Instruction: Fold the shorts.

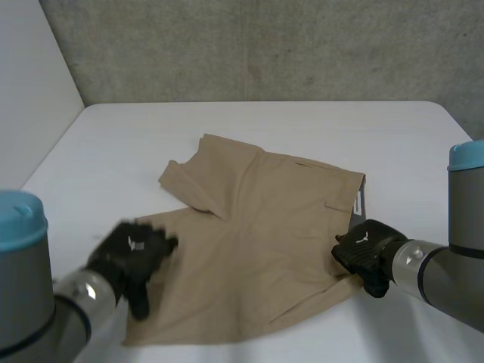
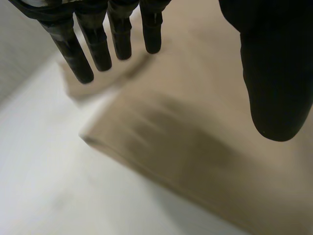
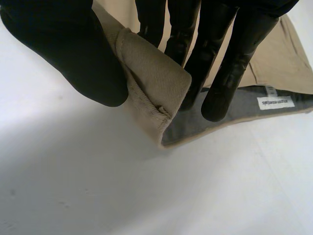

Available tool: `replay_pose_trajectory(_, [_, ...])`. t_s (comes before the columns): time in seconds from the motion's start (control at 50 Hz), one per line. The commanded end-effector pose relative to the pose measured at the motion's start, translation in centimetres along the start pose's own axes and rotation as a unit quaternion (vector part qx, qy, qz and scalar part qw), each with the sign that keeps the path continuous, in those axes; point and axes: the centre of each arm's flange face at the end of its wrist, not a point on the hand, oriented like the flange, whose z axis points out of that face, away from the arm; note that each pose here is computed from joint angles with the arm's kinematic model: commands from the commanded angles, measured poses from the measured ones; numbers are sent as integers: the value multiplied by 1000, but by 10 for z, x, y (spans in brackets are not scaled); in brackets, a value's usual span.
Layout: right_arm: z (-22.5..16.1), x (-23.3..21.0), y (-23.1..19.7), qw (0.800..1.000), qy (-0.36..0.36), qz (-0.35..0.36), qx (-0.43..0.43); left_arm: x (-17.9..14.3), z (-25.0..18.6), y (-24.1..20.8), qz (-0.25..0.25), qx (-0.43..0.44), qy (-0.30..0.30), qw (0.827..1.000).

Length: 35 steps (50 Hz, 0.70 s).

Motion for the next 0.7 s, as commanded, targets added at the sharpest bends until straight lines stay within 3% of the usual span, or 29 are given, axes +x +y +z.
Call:
replay_pose_trajectory(0.02, [5,-2,3,1000,6,1,7,-47,31,-63,-22,180,-110,977])
replay_pose_trajectory(0.1, [8,-7,6,1000,3,-1,7,-59,65,-74,-24,215,-121,969])
replay_pose_trajectory(0.24, [9,-8,7,1000,3,-2,8,-52,132,-59,-17,171,-55,984])
replay_pose_trajectory(0.38, [12,-8,7,1000,9,-4,14,-58,187,-31,-25,119,-41,992])
replay_pose_trajectory(0.7, [16,-9,9,1000,12,-4,16,-66,223,-2,25,89,-60,994])
